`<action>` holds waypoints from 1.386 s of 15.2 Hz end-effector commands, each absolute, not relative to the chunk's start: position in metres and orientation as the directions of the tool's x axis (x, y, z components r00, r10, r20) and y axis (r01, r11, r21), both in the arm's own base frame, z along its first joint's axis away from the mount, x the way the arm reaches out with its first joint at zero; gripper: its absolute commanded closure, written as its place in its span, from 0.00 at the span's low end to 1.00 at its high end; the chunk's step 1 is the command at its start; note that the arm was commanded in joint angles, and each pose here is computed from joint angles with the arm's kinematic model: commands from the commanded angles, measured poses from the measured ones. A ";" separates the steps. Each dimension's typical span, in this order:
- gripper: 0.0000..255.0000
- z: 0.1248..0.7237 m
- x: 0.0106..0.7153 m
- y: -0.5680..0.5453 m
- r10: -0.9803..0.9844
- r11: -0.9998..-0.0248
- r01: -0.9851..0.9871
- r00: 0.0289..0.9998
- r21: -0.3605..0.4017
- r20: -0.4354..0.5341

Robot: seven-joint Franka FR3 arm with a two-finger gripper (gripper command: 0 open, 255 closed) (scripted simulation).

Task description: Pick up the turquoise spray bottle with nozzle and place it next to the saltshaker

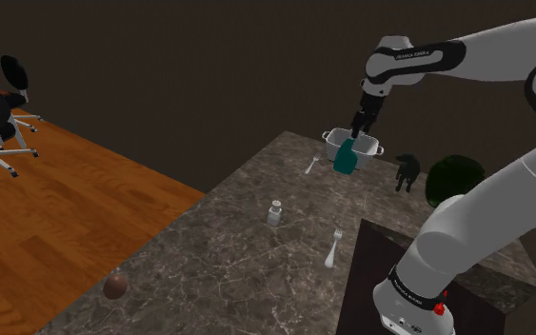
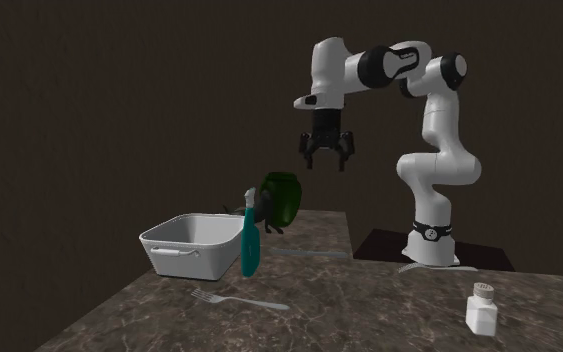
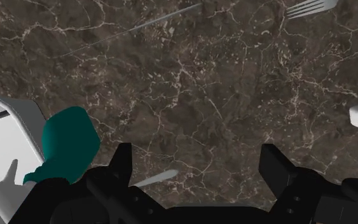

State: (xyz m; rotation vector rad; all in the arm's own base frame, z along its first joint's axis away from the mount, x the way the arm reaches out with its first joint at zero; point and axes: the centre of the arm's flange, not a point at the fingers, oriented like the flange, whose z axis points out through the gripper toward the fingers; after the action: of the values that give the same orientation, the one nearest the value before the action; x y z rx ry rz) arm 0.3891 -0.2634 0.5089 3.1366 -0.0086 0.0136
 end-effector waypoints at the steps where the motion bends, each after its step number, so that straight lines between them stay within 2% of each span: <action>1: 0.00 0.503 0.401 -0.287 0.024 -1.000 0.024 1.000 0.006 0.008; 15: 0.00 0.461 0.493 -0.441 0.204 -0.979 0.204 0.979 0.002 0.006; 21: 0.00 0.432 0.499 -0.449 0.213 -0.977 0.213 0.977 0.002 0.006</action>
State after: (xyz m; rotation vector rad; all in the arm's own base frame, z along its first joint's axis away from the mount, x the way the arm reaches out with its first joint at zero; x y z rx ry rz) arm 0.4988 -0.4484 0.4377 3.1224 0.3360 0.0085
